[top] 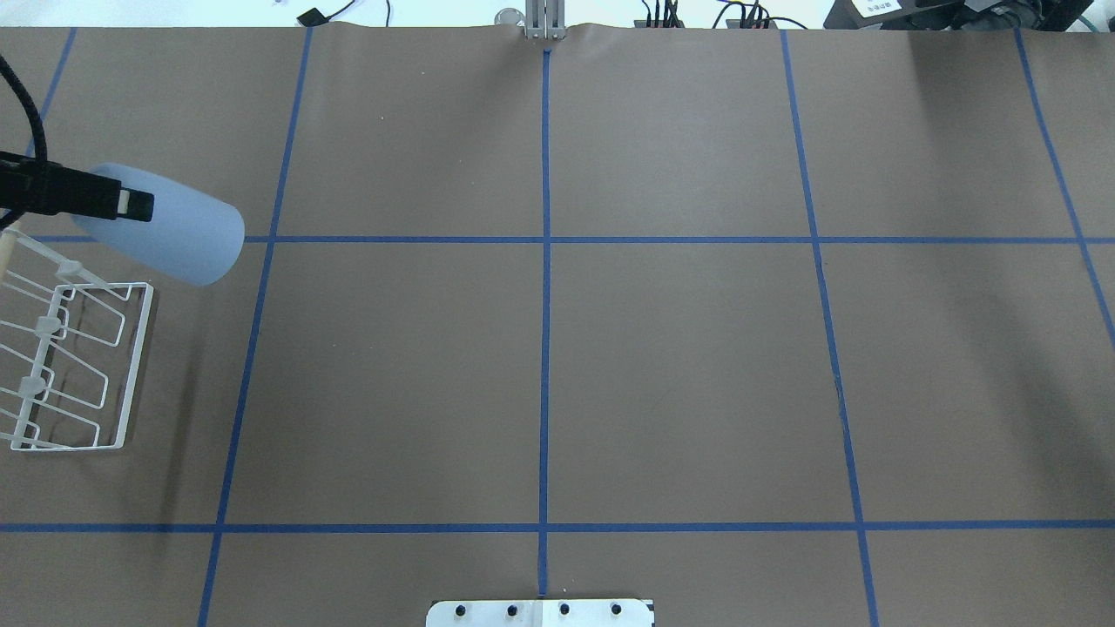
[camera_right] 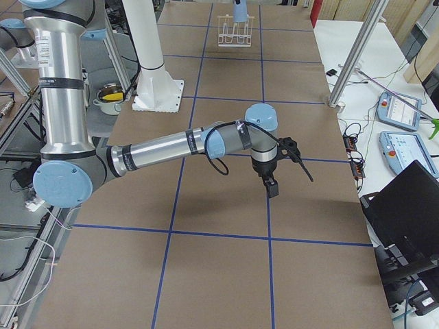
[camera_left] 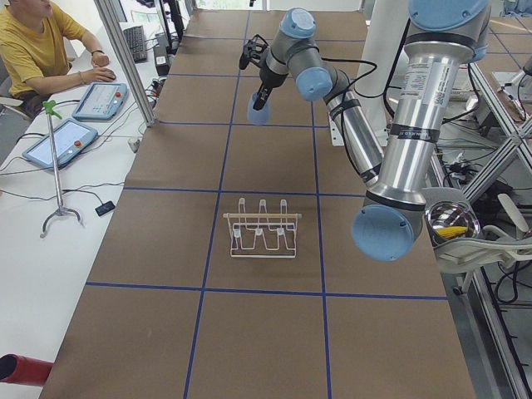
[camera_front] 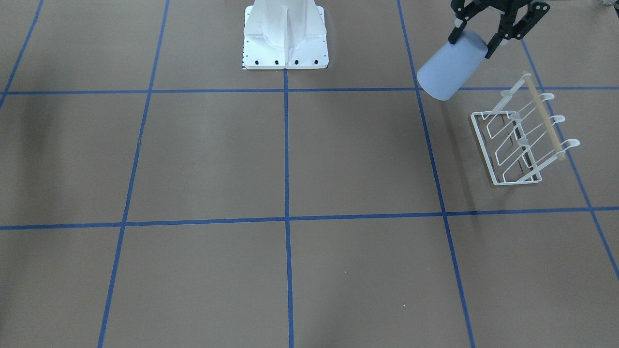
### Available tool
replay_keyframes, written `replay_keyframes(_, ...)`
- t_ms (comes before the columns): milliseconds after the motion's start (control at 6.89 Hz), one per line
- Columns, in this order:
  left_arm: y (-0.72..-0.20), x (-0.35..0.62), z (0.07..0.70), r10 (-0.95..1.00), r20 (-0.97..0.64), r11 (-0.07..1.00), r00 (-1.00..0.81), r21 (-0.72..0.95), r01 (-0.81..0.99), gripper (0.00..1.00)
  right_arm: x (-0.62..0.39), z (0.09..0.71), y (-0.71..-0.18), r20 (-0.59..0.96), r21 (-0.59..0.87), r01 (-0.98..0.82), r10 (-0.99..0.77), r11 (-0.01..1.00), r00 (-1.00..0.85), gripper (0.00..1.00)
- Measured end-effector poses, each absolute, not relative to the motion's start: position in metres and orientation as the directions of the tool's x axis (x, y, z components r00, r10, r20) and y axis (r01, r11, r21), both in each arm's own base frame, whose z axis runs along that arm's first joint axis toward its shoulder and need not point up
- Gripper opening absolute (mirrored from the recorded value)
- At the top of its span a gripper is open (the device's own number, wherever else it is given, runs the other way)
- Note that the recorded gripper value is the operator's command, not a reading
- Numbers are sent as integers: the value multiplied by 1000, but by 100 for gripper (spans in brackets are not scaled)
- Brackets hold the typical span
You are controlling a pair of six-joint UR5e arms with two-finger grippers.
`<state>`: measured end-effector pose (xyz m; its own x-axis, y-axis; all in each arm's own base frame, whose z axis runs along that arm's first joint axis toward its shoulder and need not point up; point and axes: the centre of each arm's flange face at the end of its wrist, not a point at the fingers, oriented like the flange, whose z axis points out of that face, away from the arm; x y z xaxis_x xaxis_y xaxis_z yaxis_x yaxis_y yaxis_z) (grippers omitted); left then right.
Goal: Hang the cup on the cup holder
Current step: 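Lower the held cup with the left gripper down onto the white wire rack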
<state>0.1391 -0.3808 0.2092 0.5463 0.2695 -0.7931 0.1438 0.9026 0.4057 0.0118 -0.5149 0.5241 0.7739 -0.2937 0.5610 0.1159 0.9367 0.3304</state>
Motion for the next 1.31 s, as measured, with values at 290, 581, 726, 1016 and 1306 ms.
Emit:
replay_keyframes(290, -375, 119, 241, 270, -715, 921, 645, 387, 43, 0, 12, 537, -510, 567, 308, 115, -279, 944, 775, 100)
replay_keyframes(581, -377, 110, 264, 255, -661, 940, 706, 339, -21, 0, 13, 547, -503, 570, 290, 117, -270, 950, 776, 100)
replay_keyframes(726, -385, 112, 275, 239, -643, 948, 728, 318, -31, 0, 13, 548, -502, 571, 288, 118, -269, 950, 776, 100)
replay_keyframes(1016, -412, 122, 298, 231, -603, 953, 763, 298, -52, 0, 13, 548, -502, 572, 287, 117, -268, 951, 776, 100)
replay_keyframes(1306, -445, 123, 317, 249, -575, 950, 779, 304, -79, 0, 13, 548, -502, 572, 286, 116, -266, 951, 776, 100)
